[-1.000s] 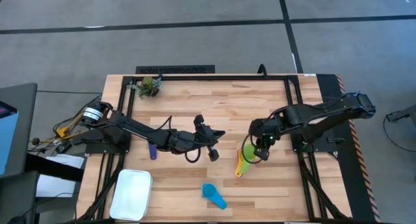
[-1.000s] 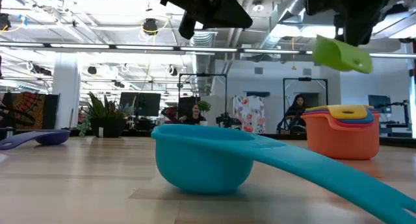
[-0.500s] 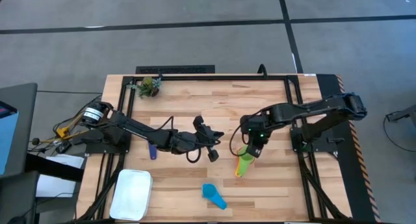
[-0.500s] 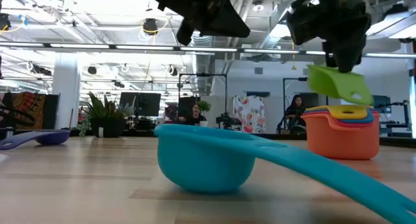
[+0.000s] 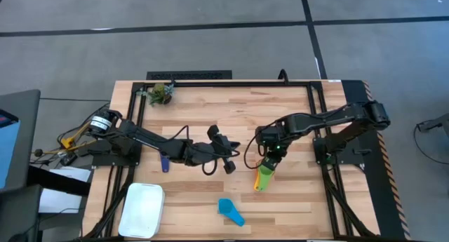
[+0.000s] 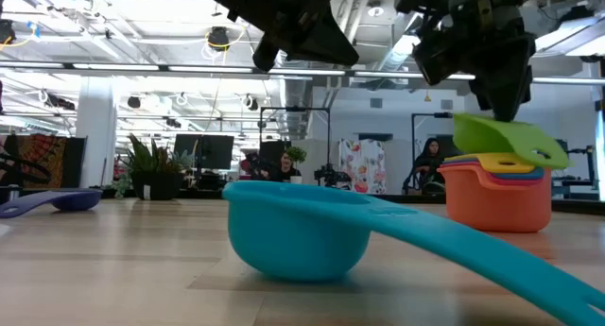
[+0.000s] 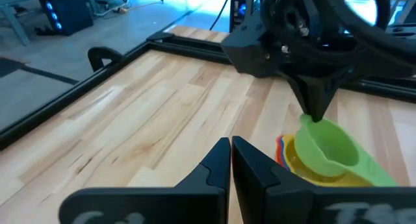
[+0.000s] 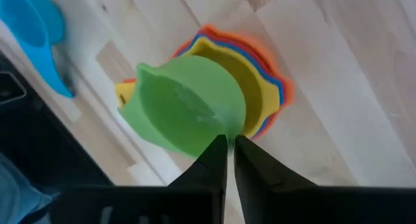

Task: Nest measuring cups in basket
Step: Stack the green measuring cup on top of the yellow measuring cup

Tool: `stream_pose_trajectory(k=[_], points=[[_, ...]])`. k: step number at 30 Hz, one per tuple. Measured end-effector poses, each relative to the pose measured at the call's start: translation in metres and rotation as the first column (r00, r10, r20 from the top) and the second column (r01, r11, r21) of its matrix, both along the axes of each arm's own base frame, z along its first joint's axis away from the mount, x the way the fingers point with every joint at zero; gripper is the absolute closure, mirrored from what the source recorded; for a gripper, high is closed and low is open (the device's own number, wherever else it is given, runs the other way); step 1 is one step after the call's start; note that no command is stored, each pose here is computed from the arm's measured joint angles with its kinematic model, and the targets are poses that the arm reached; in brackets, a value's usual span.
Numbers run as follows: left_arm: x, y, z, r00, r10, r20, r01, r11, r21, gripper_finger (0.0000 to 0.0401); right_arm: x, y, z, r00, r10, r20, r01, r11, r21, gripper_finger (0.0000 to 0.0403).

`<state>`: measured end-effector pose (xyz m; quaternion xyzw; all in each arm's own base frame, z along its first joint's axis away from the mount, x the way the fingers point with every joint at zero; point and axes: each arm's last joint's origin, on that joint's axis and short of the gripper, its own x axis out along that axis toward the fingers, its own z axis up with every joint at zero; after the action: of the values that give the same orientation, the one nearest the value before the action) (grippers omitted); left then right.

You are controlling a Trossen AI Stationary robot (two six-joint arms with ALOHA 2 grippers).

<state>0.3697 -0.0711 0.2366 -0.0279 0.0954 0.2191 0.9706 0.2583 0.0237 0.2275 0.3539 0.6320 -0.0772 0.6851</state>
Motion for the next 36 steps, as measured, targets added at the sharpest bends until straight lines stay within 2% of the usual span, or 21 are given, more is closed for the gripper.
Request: stream_pose_trajectory(k=[12,15,18,21,25,28,33,36], points=[[-0.001,0.001,-0.004,0.999,0.007,-0.035,-0.007,1.0,0.0,0.0397,-0.009,-0.001,0.009,1.0,-0.019,-0.009,0.02,1.0,0.008,0.0303],[-0.003,0.002,-0.01,0.995,0.011,-0.101,-0.011,1.0,0.003,0.0397,-0.019,0.012,0.01,0.998,-0.009,-0.07,0.005,0.998,-0.058,0.0301],[-0.008,0.002,-0.02,0.982,0.025,-0.189,-0.031,0.999,-0.029,0.0397,-0.028,0.036,0.006,0.994,0.0,-0.109,-0.016,0.988,-0.154,0.0306],[-0.014,0.002,-0.033,0.974,0.032,-0.225,-0.049,0.996,-0.071,0.0397,-0.036,0.062,-0.001,0.993,0.017,-0.113,-0.035,0.986,-0.165,0.0315],[-0.021,0.001,-0.046,0.97,0.036,-0.24,-0.063,0.992,-0.109,0.0397,-0.037,0.085,-0.009,0.999,-0.015,-0.046,0.007,0.984,-0.179,0.0331],[-0.024,0.0,-0.049,0.968,0.039,-0.247,-0.073,0.989,-0.128,0.0397,-0.038,0.094,-0.011,0.999,-0.047,0.017,0.05,0.979,-0.196,0.0342],[-0.025,-0.004,-0.05,0.969,0.022,-0.247,-0.057,0.989,-0.135,0.0397,-0.043,0.099,-0.022,0.996,-0.083,0.031,0.088,0.975,-0.205,0.0357],[-0.024,-0.006,-0.049,0.973,0.004,-0.23,-0.046,0.983,-0.176,0.0397,-0.045,0.101,-0.031,0.993,-0.107,0.04,0.113,0.976,-0.188,0.0367]])
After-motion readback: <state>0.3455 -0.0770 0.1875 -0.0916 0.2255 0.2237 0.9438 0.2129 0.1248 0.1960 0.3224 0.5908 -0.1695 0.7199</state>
